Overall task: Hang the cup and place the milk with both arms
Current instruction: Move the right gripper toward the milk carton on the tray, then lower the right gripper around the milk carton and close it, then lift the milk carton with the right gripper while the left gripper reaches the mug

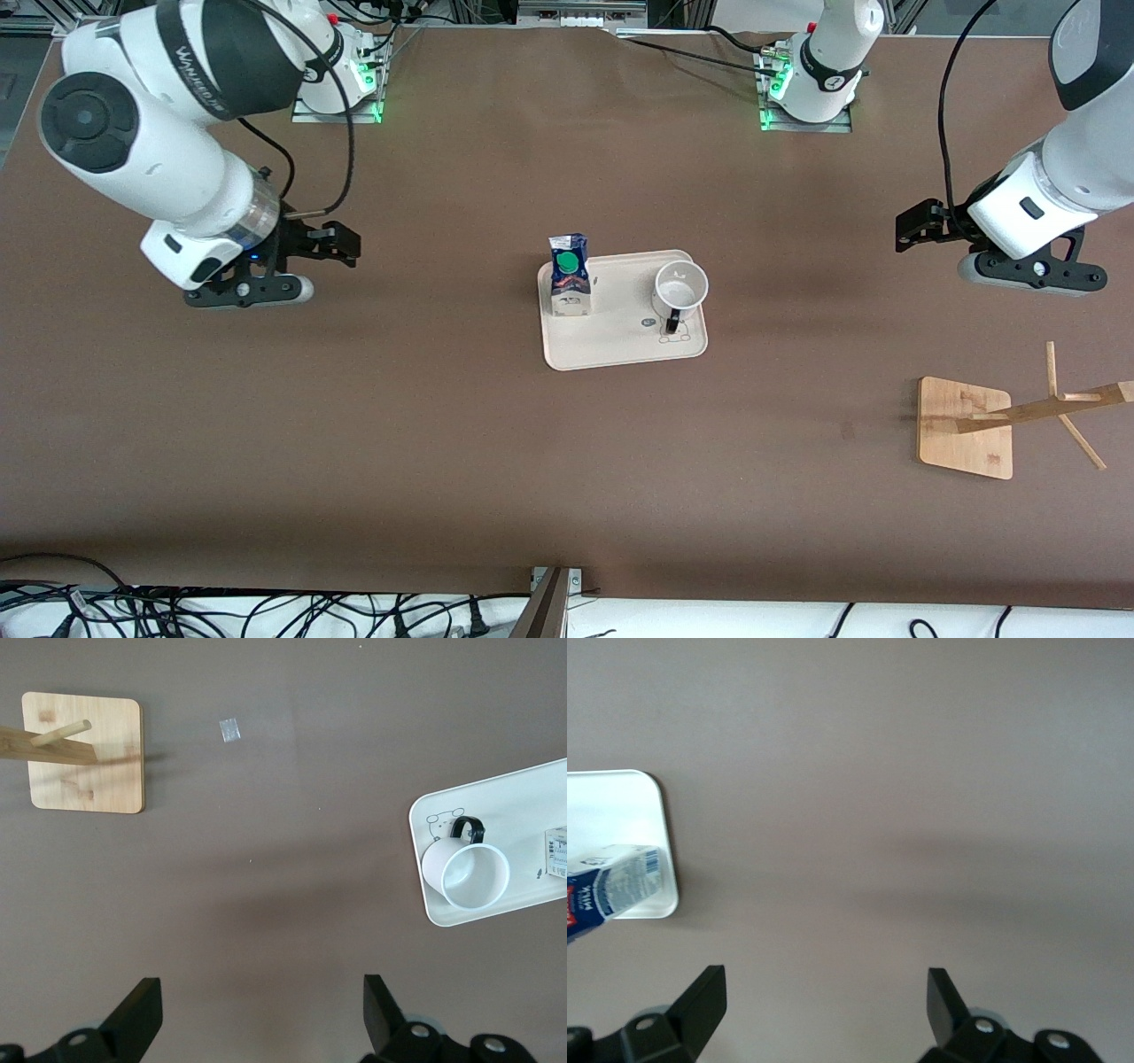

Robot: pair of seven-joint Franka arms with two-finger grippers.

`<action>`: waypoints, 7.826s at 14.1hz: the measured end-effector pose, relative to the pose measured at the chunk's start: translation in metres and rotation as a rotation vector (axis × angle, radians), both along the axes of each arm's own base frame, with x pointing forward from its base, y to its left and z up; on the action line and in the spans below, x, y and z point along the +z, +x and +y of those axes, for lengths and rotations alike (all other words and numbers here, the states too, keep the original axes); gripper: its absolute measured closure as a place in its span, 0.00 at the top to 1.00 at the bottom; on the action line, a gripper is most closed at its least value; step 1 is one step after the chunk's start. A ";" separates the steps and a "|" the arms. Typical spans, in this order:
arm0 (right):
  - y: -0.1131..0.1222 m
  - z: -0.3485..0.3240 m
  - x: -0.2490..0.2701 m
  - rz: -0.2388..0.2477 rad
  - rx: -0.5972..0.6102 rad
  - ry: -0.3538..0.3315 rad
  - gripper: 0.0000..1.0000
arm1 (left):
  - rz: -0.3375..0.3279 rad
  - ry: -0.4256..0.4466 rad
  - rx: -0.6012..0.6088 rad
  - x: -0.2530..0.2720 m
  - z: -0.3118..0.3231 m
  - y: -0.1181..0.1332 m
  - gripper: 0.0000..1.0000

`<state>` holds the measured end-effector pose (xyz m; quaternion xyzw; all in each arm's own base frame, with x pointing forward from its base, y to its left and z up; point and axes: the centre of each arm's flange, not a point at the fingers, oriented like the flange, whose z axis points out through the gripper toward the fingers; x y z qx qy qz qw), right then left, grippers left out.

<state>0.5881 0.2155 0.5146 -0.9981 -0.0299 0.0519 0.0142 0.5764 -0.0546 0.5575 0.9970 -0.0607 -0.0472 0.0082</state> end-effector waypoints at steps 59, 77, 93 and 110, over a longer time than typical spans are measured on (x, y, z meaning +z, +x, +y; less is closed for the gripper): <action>-0.076 0.305 -0.173 0.009 -0.146 -0.007 1.00 | 0.001 -0.001 -0.021 0.000 -0.013 0.001 1.00; -0.078 0.306 -0.181 0.017 -0.163 -0.018 1.00 | 0.001 -0.001 -0.021 0.000 -0.013 0.001 1.00; -0.079 0.307 -0.184 0.022 -0.219 -0.029 1.00 | 0.001 -0.001 -0.021 0.000 -0.013 0.001 1.00; -0.080 0.311 -0.174 0.006 -0.205 -0.014 0.58 | 0.001 -0.001 -0.019 0.000 -0.012 0.001 1.00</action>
